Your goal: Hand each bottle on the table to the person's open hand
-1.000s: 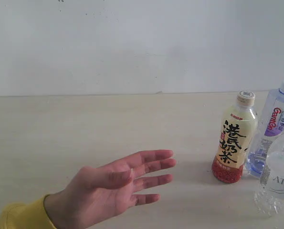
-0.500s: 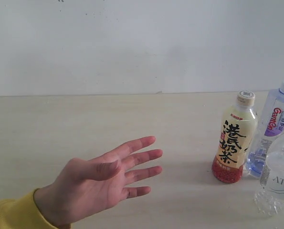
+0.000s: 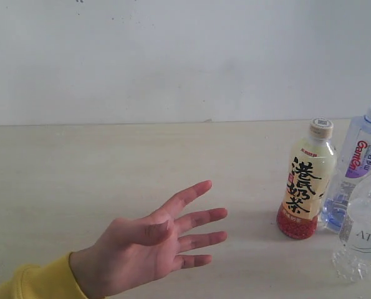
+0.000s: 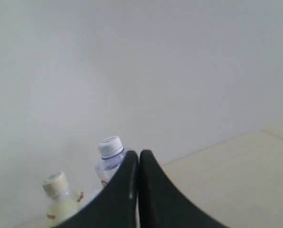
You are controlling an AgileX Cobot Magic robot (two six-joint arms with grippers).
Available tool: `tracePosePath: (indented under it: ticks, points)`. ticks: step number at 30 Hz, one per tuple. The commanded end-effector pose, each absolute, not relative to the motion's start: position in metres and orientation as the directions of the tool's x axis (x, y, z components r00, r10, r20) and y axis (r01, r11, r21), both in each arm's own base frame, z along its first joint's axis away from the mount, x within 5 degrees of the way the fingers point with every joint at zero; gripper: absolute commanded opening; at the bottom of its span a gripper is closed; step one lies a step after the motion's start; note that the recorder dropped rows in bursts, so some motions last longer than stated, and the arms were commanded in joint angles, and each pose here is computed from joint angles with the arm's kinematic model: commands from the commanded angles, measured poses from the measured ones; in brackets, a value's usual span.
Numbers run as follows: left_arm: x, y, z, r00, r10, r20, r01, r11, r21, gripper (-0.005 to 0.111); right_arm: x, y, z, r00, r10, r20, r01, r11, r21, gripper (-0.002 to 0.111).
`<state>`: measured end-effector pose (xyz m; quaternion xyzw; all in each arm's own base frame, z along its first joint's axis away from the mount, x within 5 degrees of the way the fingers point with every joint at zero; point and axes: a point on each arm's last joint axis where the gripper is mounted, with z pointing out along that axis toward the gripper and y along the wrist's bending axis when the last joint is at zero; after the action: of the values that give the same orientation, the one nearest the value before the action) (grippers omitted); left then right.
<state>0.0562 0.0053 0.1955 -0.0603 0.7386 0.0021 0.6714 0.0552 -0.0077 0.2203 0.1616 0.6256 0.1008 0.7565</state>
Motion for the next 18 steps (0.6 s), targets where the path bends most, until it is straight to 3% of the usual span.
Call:
tracePosePath:
  ticks: [1, 5, 10, 13, 15, 18]
  points:
    - [0.056, 0.005, 0.197, -0.084, -0.083, -0.993, -0.094, 0.993, -0.075, 0.004, 0.054, -0.009, 0.222, 0.227, 0.48, -0.847, 0.025, 0.867, 0.498, 0.0]
    - [0.056, 0.005, 0.197, -0.084, -0.083, -0.993, -0.094, 0.993, -0.075, 0.004, 0.055, -0.007, 0.221, 0.185, 0.5, -0.846, 0.015, 0.859, 0.512, 0.0]
    - [0.056, 0.005, 0.197, -0.084, -0.083, -0.993, -0.094, 0.993, -0.075, 0.004, 0.042, -0.001, 0.279, 0.216, 0.215, -0.952, -0.005, 0.976, 0.219, 0.0]
    - [0.056, 0.005, 0.197, -0.084, -0.083, -0.993, -0.094, 0.993, -0.075, 0.004, 0.05, 0.001, 0.307, 0.101, 0.052, -0.994, 0.013, 0.998, 0.054, 0.001]
    - [0.056, 0.005, 0.197, -0.084, -0.083, -0.993, -0.094, 0.993, -0.075, 0.004, 0.06, 0.003, 0.314, -0.032, -0.017, -0.999, -0.013, 1.0, -0.016, 0.012]
    - [0.056, 0.005, 0.197, -0.084, -0.083, -0.993, -0.094, 0.993, -0.075, 0.004, 0.081, 0.005, 0.314, -0.169, 0.026, -0.985, -0.04, 0.999, 0.033, 0.046]
